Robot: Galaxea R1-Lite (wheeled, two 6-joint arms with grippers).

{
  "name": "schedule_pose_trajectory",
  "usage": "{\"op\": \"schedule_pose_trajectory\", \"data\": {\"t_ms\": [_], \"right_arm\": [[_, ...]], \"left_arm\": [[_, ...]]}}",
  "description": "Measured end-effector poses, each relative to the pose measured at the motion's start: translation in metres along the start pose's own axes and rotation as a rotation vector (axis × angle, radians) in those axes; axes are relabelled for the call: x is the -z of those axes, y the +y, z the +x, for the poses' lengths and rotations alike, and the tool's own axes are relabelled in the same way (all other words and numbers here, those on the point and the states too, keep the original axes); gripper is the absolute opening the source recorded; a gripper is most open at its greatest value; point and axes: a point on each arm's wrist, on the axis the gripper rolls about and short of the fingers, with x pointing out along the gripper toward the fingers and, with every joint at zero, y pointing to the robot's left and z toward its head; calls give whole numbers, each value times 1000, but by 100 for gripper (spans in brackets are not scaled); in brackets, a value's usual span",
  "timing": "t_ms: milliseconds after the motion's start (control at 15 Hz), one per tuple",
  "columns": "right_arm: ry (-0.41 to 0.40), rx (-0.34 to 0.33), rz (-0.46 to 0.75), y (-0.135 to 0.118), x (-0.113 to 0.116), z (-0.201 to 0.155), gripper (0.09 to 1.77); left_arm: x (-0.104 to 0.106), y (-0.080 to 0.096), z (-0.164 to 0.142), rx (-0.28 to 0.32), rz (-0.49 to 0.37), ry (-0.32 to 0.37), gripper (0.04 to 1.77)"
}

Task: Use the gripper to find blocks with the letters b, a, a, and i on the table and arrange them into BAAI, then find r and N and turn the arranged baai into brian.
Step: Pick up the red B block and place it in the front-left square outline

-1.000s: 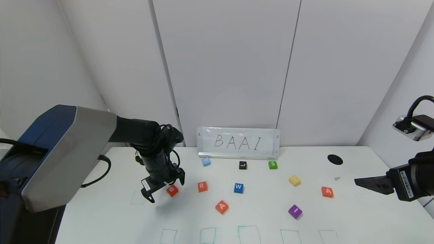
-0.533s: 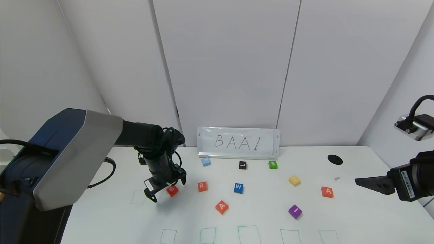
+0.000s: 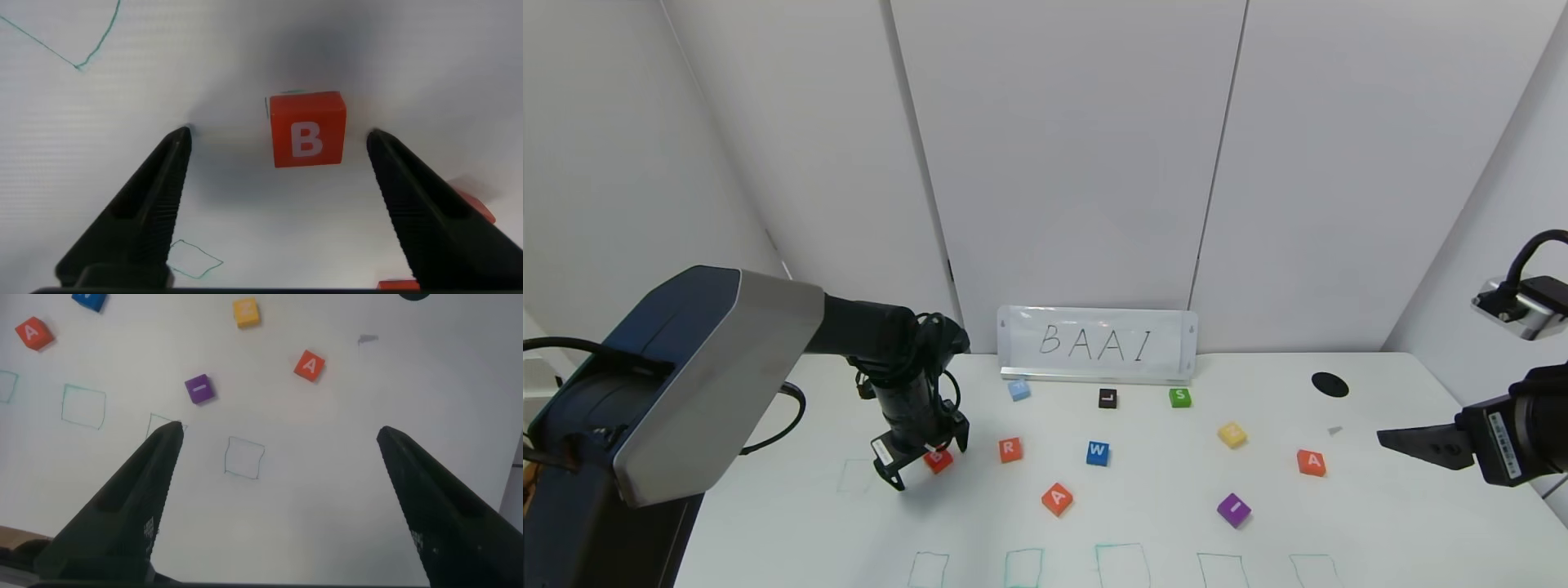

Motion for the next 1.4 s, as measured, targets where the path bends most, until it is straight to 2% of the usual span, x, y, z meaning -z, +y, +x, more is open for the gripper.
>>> {"op": "schedule_pose_trajectory", "data": {"t_ms": [200,400,467,1133,1400], "right_arm": [[0,-1,0,0,0,0,171],[-2,-1,-2,0,1,-1,171],[-2,-1,-3,0,1,-1,171],[-1,-2,-4,0,2,-1,171],[-2,-2,-20,0,2,-2,171]], "left_arm": [[0,0,0,1,0,-3,105],[-2,-2,-1,22,-3,-16,74],[-2,-2,0,22,-3,-17,50],[-1,-3,1,19,1,-15,51],[3,-3,-9,29,23,-14,51]]}}
